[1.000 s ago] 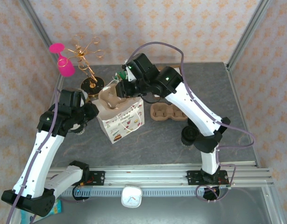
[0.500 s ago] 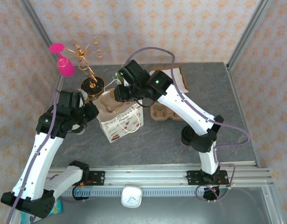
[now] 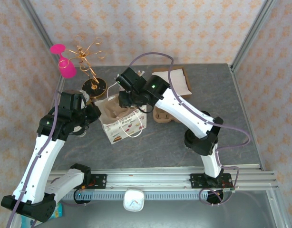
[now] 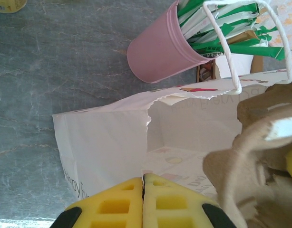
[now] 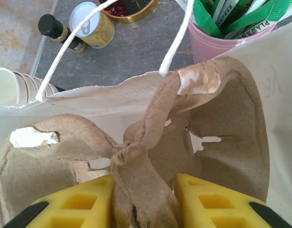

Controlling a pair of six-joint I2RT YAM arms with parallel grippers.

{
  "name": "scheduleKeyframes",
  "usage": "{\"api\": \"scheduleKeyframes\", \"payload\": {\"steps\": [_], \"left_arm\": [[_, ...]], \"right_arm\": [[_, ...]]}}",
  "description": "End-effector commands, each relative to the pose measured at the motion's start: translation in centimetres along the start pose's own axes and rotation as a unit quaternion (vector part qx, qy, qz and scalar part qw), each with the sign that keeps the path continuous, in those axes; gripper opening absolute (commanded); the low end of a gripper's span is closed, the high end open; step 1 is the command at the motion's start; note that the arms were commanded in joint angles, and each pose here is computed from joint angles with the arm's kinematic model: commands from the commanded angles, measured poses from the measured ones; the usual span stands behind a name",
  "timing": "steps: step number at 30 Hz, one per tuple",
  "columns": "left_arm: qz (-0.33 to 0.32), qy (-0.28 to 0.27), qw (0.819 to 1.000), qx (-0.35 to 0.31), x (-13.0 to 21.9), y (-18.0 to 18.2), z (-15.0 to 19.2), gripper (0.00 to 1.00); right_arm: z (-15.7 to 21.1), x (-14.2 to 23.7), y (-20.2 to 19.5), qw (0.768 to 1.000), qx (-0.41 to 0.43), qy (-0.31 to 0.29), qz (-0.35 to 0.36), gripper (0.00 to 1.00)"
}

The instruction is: Pack the takeout coffee

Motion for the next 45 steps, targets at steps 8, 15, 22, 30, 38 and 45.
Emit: {"api": "scheduleKeyframes", "payload": {"steps": [8, 15, 22, 30, 38, 45], "left_arm": [[0.031, 0.007, 0.999, -0.011, 0.0, -0.9, 0.3, 0.08], [0.019, 0.004, 1.000, -0.016, -0.2, -0.5, 0.2, 0.08], [-0.011, -0.006, 1.000, -0.013, -0.5, 0.5, 0.1, 0.08], [-0.011, -0.010, 1.000, -0.014, -0.6, 0.6, 0.1, 0.08], [0.035, -0.008, 0.999, -0.022, -0.2, 0.0, 1.1, 0.08], [0.043, 0.003, 0.999, -0.029, -0.8, 0.1, 1.6, 0.08]], "right_arm": [[0.2, -2.6, 0.5, 1.000, -0.011, 0.007, 0.011, 0.34], [1.8, -4.2, 0.5, 0.999, 0.010, 0.029, 0.035, 0.33], [2.9, -3.2, 0.1, 0.998, 0.022, 0.051, 0.032, 0.32], [4.8, -2.8, -0.3, 0.996, 0.021, 0.085, 0.030, 0.32], [5.4, -4.5, -0.4, 0.994, 0.010, 0.103, 0.045, 0.32], [5.1, -5.8, -0.1, 0.993, -0.002, 0.115, 0.041, 0.32]]}}
Point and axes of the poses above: each hand's point on the last joint's axis, 136 mm out from that joint toward the fingers, its own x axis back along the fingers, its own y axis along the line the jaws close on, z = x × y, the point moved 4 cm from there along x, back along the fingers, and after that the axes turned 3 degrees about -x, right-handed, at the moved point
